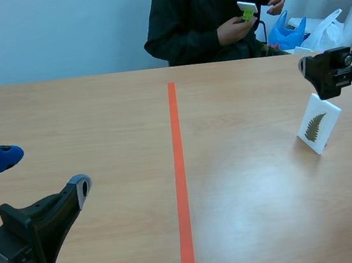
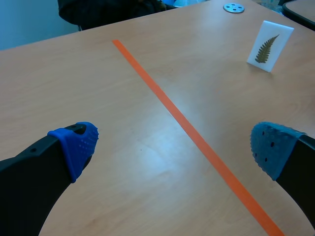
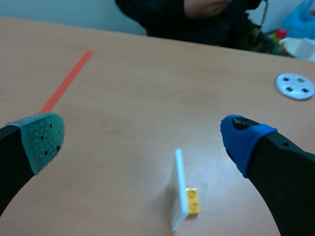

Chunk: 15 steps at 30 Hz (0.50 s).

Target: Sort the leaf by its shape. The table is split by an orange tape line. A compound leaf with several leaflets goes to the left side, a simple leaf with one blade goes to the right side. Return to the home posture when a red brick is placed on the table.

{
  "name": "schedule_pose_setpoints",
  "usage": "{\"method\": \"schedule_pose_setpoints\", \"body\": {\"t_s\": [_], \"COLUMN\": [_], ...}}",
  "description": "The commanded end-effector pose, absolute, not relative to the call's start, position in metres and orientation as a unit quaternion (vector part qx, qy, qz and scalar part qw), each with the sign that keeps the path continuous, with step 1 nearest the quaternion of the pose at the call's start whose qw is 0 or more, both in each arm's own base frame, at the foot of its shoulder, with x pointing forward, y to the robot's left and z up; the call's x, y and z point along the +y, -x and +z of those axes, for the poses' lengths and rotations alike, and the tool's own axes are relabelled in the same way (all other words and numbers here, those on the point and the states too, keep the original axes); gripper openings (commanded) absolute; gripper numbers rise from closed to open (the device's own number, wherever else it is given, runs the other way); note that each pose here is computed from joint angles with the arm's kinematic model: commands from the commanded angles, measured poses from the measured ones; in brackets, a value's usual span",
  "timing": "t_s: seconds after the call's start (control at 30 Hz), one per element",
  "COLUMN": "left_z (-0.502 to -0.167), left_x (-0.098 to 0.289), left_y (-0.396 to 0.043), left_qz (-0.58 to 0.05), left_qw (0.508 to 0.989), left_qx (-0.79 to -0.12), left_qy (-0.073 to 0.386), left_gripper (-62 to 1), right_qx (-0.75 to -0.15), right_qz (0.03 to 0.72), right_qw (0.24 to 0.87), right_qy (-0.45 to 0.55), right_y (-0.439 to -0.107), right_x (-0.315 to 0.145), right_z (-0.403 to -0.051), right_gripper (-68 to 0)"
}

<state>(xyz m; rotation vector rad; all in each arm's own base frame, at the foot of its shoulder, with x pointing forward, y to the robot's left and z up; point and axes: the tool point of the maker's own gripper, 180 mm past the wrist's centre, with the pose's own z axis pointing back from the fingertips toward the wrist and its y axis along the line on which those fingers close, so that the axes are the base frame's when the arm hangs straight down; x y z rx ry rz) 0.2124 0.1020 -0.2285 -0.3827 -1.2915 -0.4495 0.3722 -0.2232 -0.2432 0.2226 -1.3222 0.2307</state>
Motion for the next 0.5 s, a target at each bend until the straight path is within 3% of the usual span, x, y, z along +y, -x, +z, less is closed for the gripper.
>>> {"method": "schedule_pose_setpoints", "body": {"t_s": [0.0,0.27,0.47], "left_z": [-0.220,-0.220,-0.220], "left_x": [0.100,0.100,0.100], "left_y": [-0.214,-0.214,-0.214], "left_qz": [-0.202,-0.202,-0.202], "left_qw": [0.749,0.749,0.749], "left_qx": [-0.605,-0.605,-0.604], "left_qy": [0.179,0.179,0.180], "left_gripper": [1.4,1.4,1.4], "right_qx": [-0.617,-0.593,-0.580], "right_qz": [0.121,0.188,0.200], "right_qw": [0.769,0.769,0.768], "right_qy": [-0.114,-0.149,-0.185], "right_y": [-0.366,-0.313,-0.275], "right_x": [-0.213,-0.158,-0.124], "right_z": [-0.235,-0.229,-0.229], "right_gripper": [0.4,0.4,0.4]}}
